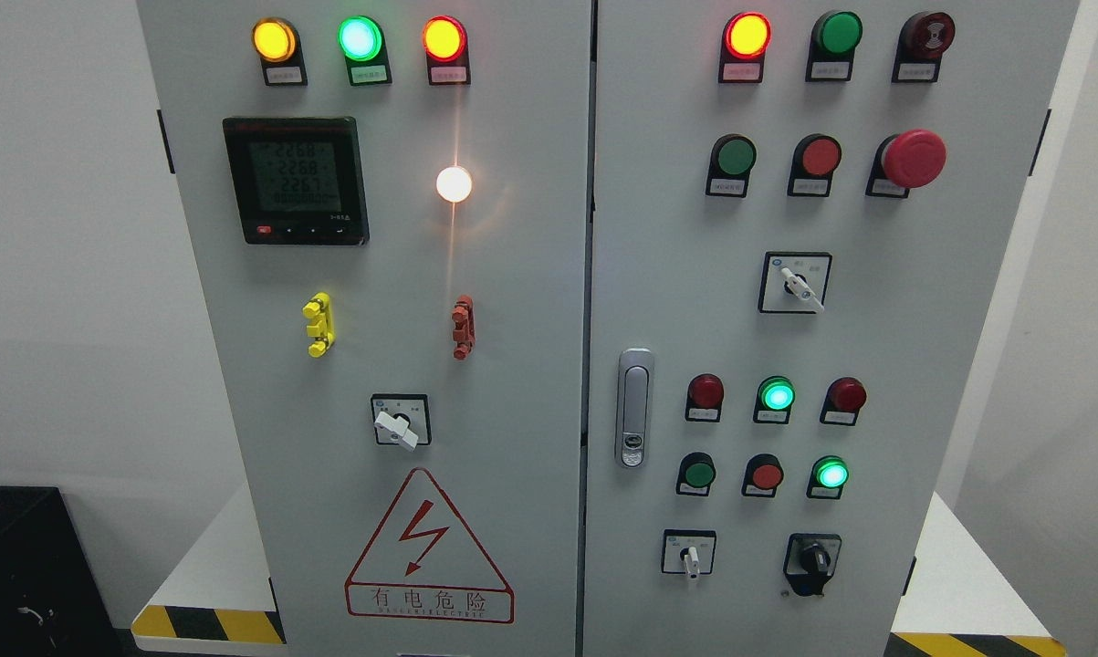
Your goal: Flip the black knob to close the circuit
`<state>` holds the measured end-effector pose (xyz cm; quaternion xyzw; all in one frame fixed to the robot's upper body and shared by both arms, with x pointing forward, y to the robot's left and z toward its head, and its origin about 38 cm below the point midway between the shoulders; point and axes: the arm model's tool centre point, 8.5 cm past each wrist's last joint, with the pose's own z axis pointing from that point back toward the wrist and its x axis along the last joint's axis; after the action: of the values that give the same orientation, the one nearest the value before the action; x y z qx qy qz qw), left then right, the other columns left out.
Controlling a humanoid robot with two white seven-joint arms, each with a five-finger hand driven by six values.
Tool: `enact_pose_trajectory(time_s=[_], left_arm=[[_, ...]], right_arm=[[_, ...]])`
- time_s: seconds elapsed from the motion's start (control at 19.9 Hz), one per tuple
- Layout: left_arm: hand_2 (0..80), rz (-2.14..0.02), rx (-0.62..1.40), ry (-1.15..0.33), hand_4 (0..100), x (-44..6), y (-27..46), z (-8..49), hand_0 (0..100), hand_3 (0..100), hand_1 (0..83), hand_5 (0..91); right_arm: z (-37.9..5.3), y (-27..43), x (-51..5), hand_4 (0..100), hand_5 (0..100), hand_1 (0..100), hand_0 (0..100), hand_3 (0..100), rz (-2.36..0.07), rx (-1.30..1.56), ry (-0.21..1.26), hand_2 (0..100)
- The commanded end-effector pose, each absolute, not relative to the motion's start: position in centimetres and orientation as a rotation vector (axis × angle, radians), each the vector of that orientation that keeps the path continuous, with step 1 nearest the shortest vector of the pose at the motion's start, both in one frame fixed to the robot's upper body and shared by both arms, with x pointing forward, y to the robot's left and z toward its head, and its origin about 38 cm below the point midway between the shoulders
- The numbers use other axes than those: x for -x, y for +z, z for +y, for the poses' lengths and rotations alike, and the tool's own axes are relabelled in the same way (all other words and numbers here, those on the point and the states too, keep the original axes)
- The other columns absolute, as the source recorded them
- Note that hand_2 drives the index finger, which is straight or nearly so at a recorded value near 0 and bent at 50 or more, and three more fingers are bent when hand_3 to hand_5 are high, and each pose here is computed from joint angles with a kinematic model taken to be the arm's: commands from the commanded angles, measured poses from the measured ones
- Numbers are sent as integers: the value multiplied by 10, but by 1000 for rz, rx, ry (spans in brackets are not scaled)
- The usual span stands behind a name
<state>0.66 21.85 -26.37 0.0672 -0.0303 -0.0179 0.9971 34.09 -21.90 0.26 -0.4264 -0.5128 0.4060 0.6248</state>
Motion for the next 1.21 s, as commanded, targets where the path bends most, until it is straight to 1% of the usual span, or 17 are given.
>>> enact_pose_trajectory(time_s=[0.0,0.6,1.15], left_arm=[[0,-67,-131,-32,0,-2,-264,217,120,0,556,0],[0,-67,-131,-34,0,-2,-264,217,120,0,556,0],[0,-67,-131,-32,0,-2,-264,217,120,0,556,0]], right_arm=[[-243,63,-354,928,980,0,0,1000,-1250,1112,822,922],[-258,115,-374,931,984,0,0,1000,-1285,1189,733,920],[-281,159,-402,931,985,0,0,1000,-1278,1258,733,918]])
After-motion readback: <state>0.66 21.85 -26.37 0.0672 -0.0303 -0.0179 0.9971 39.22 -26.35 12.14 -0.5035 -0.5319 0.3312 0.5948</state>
